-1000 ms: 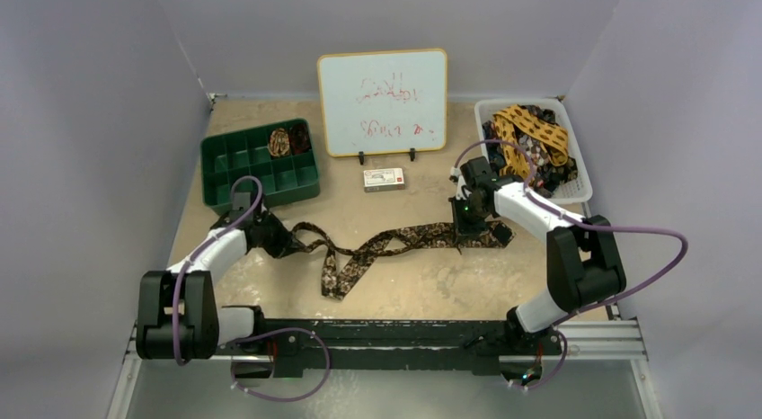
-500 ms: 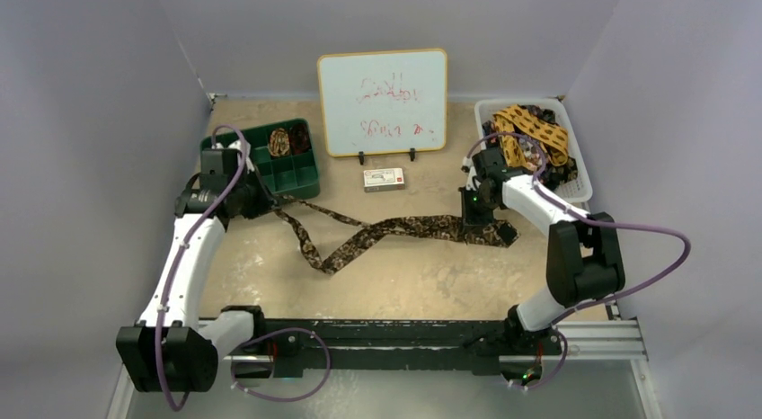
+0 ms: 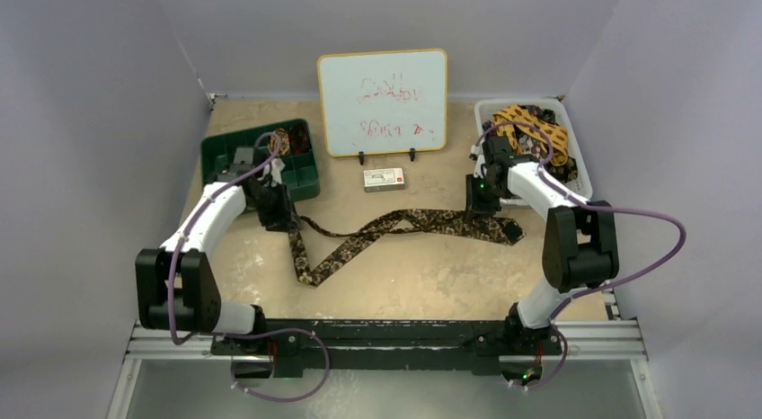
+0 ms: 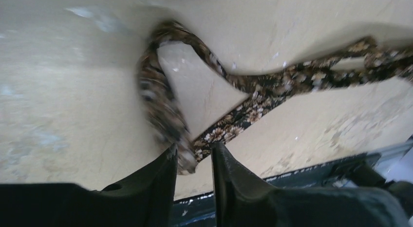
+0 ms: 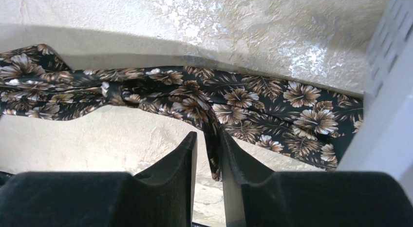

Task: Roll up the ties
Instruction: Flatten out the tie at the center of the board.

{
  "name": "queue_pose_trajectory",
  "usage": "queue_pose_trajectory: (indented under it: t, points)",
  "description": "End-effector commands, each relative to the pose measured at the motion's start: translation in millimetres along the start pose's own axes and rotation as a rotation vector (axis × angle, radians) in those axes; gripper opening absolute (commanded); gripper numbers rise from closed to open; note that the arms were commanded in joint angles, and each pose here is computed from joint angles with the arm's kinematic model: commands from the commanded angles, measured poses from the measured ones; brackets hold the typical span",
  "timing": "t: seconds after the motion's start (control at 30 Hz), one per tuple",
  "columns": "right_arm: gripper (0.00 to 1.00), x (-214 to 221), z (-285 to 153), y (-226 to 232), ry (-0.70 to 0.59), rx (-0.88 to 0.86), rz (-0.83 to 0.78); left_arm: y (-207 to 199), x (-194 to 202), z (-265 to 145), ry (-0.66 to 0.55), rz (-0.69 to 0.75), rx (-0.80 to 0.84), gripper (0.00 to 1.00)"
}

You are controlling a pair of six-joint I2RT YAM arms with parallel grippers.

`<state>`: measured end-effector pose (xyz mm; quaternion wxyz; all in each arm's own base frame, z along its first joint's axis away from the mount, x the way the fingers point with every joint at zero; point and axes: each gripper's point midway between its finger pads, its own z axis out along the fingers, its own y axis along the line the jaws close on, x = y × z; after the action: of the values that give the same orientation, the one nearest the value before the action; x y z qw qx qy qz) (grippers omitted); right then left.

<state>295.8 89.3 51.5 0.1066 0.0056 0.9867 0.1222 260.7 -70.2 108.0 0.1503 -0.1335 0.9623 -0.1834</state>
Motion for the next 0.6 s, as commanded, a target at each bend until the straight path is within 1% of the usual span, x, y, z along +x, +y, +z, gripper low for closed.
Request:
queue_pose_trajectory:
  t: [0.0,0.03,0.1,0.17,0.2,0.23,0.27,0.3,0.33,0.37,0.43,0.47,0.53,0.57]
  points:
    - [0.28,-8,-20,4,-0.024,-0.001,-0.055,-22,32,19,0.130,0.068,0.037,0.34]
    - [0.26,-10,-26,2,-0.040,0.015,-0.055,-25,39,21,0.150,0.078,0.037,0.37]
    - [0.17,-14,-33,3,-0.078,0.018,-0.052,-31,52,25,0.197,0.090,0.050,0.37]
    - [0.16,-14,-38,4,-0.070,0.019,-0.056,-29,58,26,0.215,0.091,0.015,0.37]
    - [0.20,-18,-41,-1,-0.079,0.052,-0.071,-26,57,24,0.203,0.087,-0.012,0.38]
    - [0.30,-23,-44,-2,-0.102,0.068,-0.074,-20,54,21,0.172,0.084,-0.051,0.39]
    - [0.35,-28,-49,-2,-0.132,0.075,-0.073,-17,51,16,0.137,0.076,-0.075,0.40]
    - [0.39,-35,-56,-1,-0.181,0.076,-0.074,-14,47,8,0.083,0.069,-0.096,0.45]
    - [0.42,-39,-61,2,-0.209,0.065,-0.082,-8,46,5,0.055,0.049,-0.127,0.49]
    - [0.44,-47,-67,11,-0.257,0.028,-0.108,-7,43,-4,0.003,0.023,-0.138,0.50]
    - [0.50,-54,-77,41,-0.319,-0.099,-0.186,-7,45,-8,-0.053,-0.050,-0.129,0.52]
    - [0.53,-56,-79,62,-0.347,-0.185,-0.252,-11,48,-9,-0.080,-0.086,-0.087,0.53]
    - [0.57,-57,-75,105,-0.401,-0.321,-0.421,-20,56,-8,-0.121,-0.168,0.002,0.56]
    - [0.59,-51,-66,129,-0.411,-0.352,-0.536,-23,59,-5,-0.135,-0.219,0.040,0.57]
